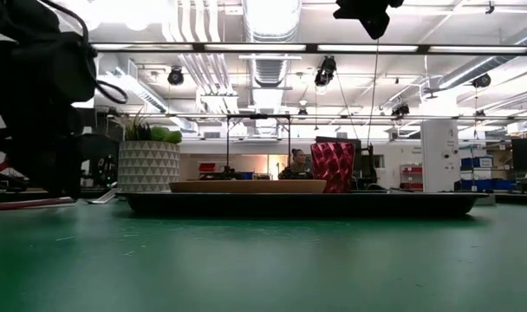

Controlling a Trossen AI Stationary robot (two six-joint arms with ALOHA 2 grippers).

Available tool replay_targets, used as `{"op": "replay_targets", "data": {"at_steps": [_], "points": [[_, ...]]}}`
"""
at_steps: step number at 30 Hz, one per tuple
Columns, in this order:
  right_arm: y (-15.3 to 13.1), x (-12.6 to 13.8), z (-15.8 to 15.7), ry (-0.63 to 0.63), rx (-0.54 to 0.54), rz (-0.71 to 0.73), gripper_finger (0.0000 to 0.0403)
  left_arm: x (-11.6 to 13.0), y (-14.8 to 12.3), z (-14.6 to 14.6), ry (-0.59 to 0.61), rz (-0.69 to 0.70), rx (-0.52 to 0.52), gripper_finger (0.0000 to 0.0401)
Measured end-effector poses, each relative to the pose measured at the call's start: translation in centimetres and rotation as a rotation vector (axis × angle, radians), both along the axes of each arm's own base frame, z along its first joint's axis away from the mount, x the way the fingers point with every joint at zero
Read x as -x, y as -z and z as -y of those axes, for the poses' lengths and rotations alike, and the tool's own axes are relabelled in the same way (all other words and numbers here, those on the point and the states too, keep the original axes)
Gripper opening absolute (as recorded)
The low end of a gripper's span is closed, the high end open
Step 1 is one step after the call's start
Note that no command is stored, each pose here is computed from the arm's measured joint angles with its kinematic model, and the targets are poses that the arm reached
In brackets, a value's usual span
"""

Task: Pick and place plate/cup/fork/spoon on tray
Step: Put the pink fork on the dark green serving tray to the right of the orange plate

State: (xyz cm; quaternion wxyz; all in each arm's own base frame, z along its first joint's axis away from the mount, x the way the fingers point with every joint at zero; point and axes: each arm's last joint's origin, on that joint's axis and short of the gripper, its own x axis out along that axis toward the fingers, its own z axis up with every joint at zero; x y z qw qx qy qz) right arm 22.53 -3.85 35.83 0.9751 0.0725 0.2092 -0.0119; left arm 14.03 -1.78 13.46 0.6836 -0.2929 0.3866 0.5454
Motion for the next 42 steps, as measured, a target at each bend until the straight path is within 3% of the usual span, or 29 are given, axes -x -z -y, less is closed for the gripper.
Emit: {"op": "replay_targets", "data": {"at_steps": [11, 20, 25, 30, 36, 42], "points": [[0.1, 0.0, 0.0, 0.001, -0.001, -0.004, 0.0088, 0.8, 2.0, -0.2, -0.024, -0.013, -0.032, 0.0138], [0.4, 0.0, 0.0, 0.001, -0.003, -0.013, 0.0091, 0.7, 2.5, -0.2, -0.040, -0.020, -0.033, 0.0037], [0.6, 0.0, 0.0, 0.000, -0.007, -0.018, 0.0088, 0.3, 1.6, -0.1, -0.034, 0.011, -0.043, 0.0032], [2.0, -0.4, -0.7, -0.030, -0.008, -0.028, 0.0082, -0.9, -1.0, 0.4, 0.035, 0.035, -0.107, 0.0032], [3.8, -1.1, -1.0, -0.046, -0.001, 0.055, 0.0081, -3.1, -4.9, 1.3, 0.176, 0.112, -0.220, 0.0032], [5.6, -2.3, -1.3, -0.064, 0.018, 0.167, 0.0086, -6.0, -10.1, 3.4, 0.385, 0.227, -0.426, 0.0032]]}}
